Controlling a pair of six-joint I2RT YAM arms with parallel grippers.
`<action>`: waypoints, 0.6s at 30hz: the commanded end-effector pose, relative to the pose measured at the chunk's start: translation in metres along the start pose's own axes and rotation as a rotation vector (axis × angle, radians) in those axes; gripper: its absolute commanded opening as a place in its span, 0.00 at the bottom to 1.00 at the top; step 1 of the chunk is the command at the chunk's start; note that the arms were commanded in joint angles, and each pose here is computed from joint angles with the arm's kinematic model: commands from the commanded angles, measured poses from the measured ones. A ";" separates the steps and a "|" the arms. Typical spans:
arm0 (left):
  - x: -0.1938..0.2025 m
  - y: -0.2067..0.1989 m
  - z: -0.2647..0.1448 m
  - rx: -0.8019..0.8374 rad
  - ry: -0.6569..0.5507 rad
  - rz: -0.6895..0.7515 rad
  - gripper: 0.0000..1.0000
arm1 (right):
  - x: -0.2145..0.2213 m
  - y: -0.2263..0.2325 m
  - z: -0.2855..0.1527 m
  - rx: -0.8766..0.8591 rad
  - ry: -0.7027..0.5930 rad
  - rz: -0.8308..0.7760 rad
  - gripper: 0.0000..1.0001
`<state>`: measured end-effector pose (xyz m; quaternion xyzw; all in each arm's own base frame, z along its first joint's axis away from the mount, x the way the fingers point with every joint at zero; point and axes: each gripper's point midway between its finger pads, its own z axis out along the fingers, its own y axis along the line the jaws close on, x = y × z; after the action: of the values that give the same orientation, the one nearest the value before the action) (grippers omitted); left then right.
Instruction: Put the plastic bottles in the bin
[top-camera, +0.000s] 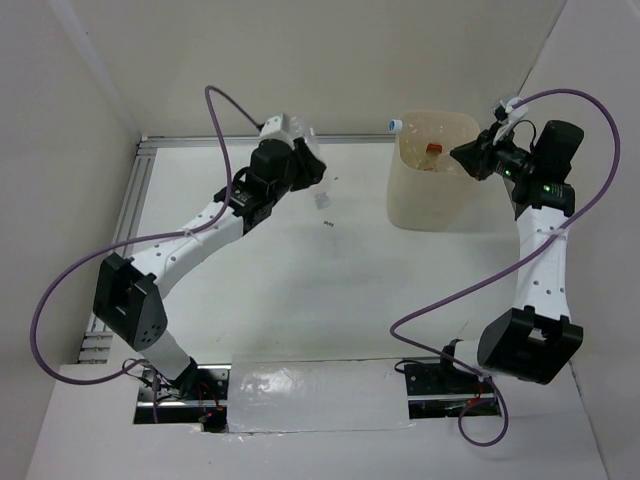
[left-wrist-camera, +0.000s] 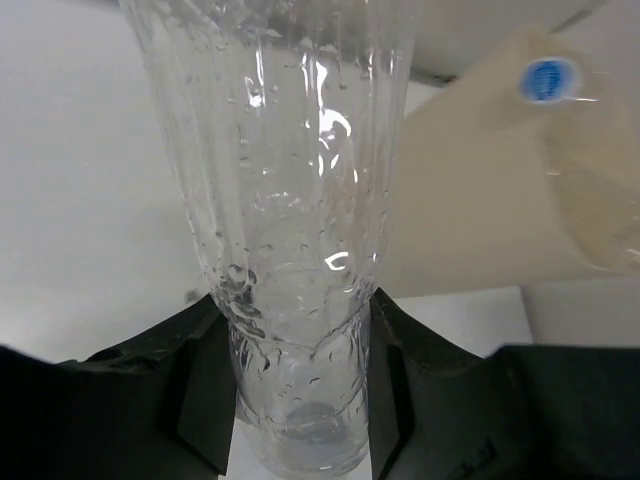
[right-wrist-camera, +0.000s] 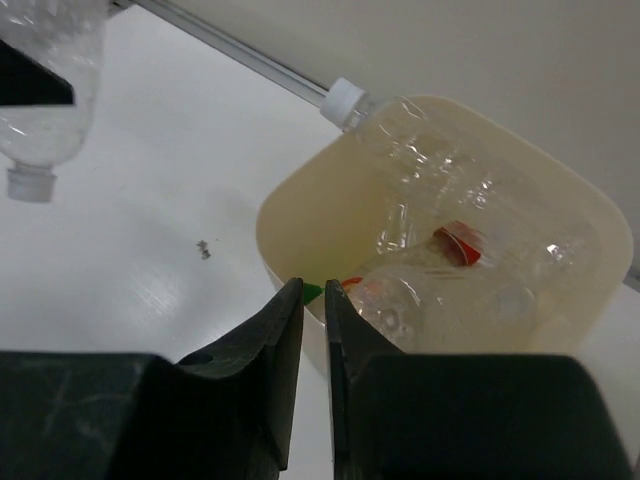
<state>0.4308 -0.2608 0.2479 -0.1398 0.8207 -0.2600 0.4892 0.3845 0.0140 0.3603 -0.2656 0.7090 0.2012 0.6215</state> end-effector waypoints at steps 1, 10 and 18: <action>-0.070 -0.104 -0.031 0.348 -0.225 0.214 0.05 | -0.008 -0.012 -0.015 0.118 0.023 -0.041 0.23; -0.097 -0.221 -0.050 0.808 -0.393 0.321 0.11 | 0.021 0.013 -0.039 0.119 0.101 0.014 0.00; -0.096 -0.259 -0.054 0.936 -0.447 0.293 0.16 | 0.040 0.030 -0.050 0.135 0.136 0.015 0.00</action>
<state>0.4466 -0.4092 0.4128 0.1388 0.6052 -0.4508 0.6413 0.3321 0.0024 0.3324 -0.2347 0.7557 0.1503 0.5926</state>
